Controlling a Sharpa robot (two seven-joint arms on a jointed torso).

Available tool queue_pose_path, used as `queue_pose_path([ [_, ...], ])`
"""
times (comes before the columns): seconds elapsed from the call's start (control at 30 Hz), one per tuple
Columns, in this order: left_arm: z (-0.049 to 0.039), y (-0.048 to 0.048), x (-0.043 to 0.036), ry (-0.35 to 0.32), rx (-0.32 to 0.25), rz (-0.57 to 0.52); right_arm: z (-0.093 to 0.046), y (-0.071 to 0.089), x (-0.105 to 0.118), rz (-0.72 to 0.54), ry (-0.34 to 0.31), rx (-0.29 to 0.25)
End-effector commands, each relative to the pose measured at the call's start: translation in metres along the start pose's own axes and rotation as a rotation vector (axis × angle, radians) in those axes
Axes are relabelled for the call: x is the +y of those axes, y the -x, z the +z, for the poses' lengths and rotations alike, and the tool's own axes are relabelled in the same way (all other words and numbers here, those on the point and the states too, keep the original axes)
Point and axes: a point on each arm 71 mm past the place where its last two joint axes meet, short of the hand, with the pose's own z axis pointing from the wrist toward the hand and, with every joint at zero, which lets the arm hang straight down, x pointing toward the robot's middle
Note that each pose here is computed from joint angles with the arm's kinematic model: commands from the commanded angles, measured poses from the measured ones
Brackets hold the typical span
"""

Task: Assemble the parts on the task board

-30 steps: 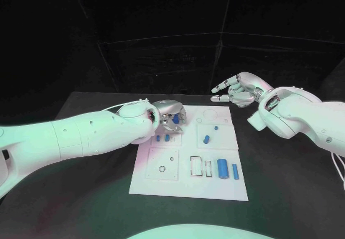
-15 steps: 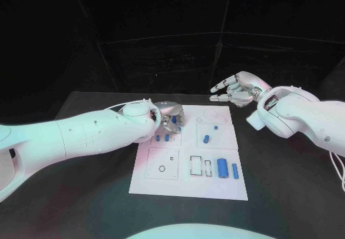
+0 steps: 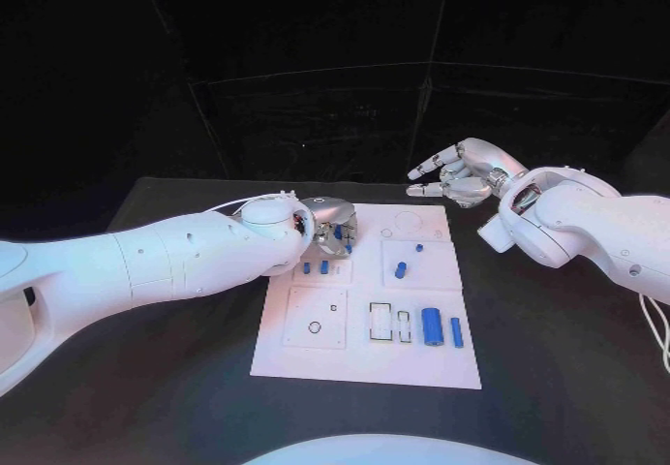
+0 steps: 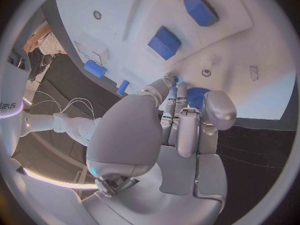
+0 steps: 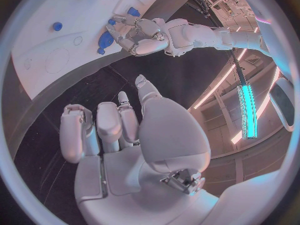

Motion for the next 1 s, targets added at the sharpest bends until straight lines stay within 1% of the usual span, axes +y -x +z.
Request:
queue_pose_path([
  [0.03,0.0006,-0.0044,-0.0004,0.003,0.029,0.01,0.001,0.0,0.002,-0.001,0.011,0.006],
  [0.3,0.0015,-0.0057,-0.0026,-0.014,0.027,0.008,0.001,0.0,0.002,-0.001,0.012,0.007],
  [0.4,0.0013,-0.0052,-0.0022,-0.017,0.016,0.006,0.0,0.0,0.002,-0.001,0.012,0.006],
  [0.57,-0.0008,-0.0025,-0.0006,-0.025,-0.029,0.0,0.0,0.0,0.002,-0.001,0.012,0.006],
  [0.73,-0.0052,0.0016,0.0009,-0.04,-0.082,-0.024,0.0,0.0,0.002,-0.002,0.012,0.005],
  [0.83,-0.0088,0.0059,0.0011,-0.052,-0.117,-0.05,0.0,0.0,0.001,-0.002,0.011,0.005],
  [0.9,-0.011,0.0087,0.0009,-0.057,-0.131,-0.069,0.0,0.001,0.001,-0.002,0.011,0.004],
  [1.0,-0.0169,0.0131,0.0017,-0.064,-0.148,-0.103,0.0,0.001,0.001,-0.002,0.01,0.004],
])
